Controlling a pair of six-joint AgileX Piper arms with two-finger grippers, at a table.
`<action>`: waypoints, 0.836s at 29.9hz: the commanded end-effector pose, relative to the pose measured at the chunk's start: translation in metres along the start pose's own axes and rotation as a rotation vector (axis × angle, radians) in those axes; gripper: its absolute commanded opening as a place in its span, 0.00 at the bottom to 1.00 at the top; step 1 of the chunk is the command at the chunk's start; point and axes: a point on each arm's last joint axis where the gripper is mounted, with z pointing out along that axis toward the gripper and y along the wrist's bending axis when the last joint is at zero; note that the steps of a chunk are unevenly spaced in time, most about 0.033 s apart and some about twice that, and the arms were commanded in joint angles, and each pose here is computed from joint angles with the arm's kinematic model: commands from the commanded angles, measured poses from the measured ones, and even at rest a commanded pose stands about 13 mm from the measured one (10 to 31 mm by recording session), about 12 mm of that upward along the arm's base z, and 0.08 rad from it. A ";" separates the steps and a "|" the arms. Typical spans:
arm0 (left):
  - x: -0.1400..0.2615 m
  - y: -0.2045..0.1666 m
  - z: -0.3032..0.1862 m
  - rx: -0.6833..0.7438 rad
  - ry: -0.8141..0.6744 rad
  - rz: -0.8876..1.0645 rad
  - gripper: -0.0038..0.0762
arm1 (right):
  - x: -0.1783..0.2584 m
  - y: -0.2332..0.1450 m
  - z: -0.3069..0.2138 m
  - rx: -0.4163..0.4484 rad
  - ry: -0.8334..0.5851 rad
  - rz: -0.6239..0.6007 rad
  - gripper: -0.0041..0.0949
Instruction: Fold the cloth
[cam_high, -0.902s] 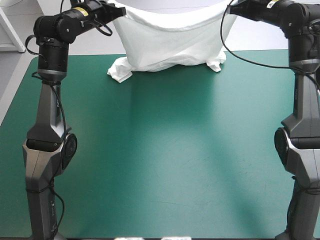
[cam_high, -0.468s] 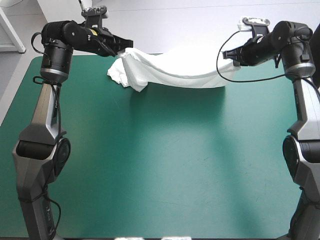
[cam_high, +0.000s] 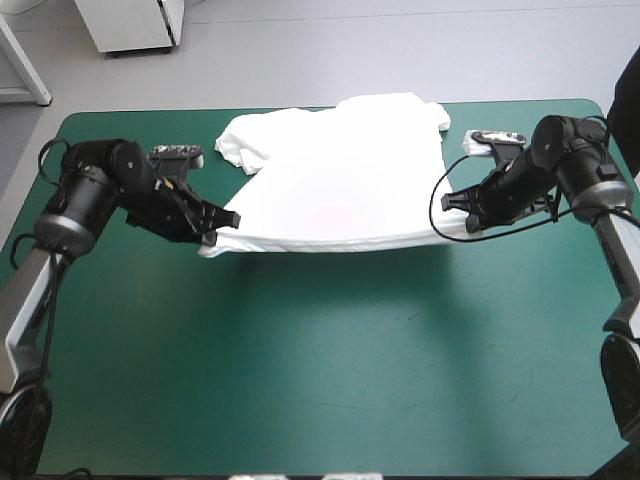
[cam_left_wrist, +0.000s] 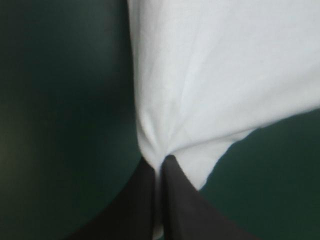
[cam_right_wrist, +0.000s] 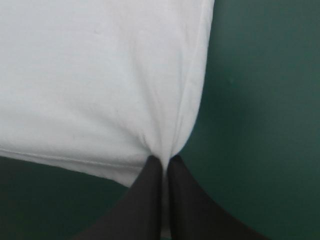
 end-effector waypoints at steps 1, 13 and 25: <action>0.035 -0.009 -0.015 0.007 0.012 0.028 0.04 | 0.026 0.015 -0.017 0.025 -0.003 -0.049 0.03; 0.114 -0.026 0.030 -0.032 0.234 0.107 0.04 | 0.111 0.026 0.010 0.081 0.197 -0.114 0.03; 0.163 -0.030 0.034 -0.034 0.299 0.080 0.04 | 0.178 0.016 0.020 0.076 0.289 -0.093 0.03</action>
